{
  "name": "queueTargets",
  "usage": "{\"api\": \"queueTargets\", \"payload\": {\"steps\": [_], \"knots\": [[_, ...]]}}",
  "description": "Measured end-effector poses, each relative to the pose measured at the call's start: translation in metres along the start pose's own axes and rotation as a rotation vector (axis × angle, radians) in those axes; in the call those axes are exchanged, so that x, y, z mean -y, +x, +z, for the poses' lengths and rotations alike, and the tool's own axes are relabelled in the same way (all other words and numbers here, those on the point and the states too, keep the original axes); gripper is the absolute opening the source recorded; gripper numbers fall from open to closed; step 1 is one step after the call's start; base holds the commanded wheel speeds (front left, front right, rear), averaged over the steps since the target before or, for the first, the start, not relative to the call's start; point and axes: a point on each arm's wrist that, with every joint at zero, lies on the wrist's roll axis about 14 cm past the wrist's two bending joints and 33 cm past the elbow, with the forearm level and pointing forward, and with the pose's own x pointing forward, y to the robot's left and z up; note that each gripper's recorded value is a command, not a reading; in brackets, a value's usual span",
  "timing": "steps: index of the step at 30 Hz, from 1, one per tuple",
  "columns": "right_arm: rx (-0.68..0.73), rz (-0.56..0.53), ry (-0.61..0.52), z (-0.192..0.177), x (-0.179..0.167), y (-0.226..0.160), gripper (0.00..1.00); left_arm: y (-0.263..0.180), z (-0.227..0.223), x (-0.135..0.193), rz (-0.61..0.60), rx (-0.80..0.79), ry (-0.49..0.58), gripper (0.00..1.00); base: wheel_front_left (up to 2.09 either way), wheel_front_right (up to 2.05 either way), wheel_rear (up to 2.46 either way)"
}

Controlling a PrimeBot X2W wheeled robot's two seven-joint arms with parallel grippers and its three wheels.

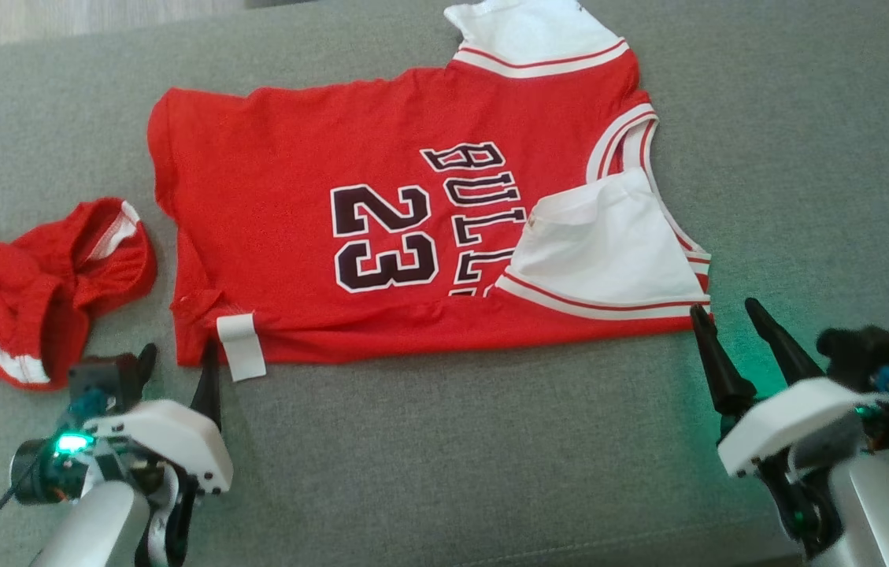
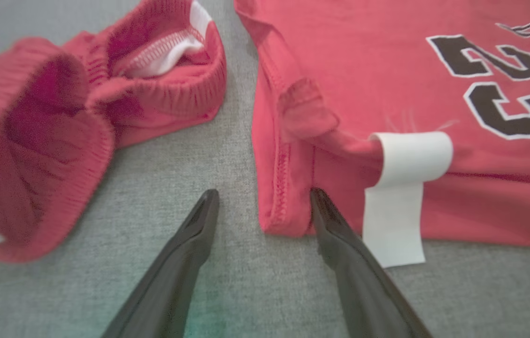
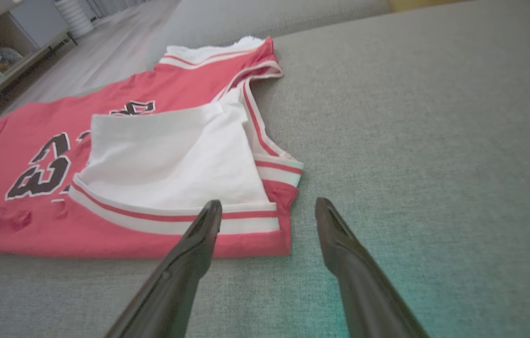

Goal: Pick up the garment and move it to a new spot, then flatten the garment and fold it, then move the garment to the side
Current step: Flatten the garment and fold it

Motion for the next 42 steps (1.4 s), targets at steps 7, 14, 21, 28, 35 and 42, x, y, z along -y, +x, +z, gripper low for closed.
{"api": "queueTargets", "payload": {"steps": [7, 14, 21, 28, 35, 42], "knots": [[-0.157, 0.025, 0.039, -0.028, -0.003, 0.02, 1.0, 0.013, -0.005, 0.008, -0.057, -0.118, -0.038, 0.84, 0.0, 0.0, 0.0], [-0.211, 0.05, 0.047, -0.027, -0.004, 0.035, 0.0, 0.012, -0.001, 0.026, -0.133, -0.134, -0.075, 0.0, 0.0, 0.0, 0.0], [-0.179, 0.066, 0.084, -0.017, -0.005, 0.034, 0.0, -0.013, 0.013, 0.025, -0.11, -0.028, -0.118, 0.0, 0.0, 0.0, 0.0], [-0.142, 0.073, 0.126, -0.003, -0.004, 0.016, 0.0, -0.039, 0.035, 0.019, -0.088, 0.044, -0.122, 0.0, 0.0, 0.0, 0.0], [-0.222, 0.04, 0.172, -0.025, -0.004, -0.03, 0.0, -0.066, 0.003, 0.017, -0.078, -0.062, -0.197, 0.0, 0.0, 0.0, 0.0], [-0.35, -0.004, 0.261, -0.073, -0.015, -0.071, 0.0, -0.084, -0.055, 0.01, -0.032, -0.21, -0.301, 0.0, 0.0, 0.0, 0.0]]}}
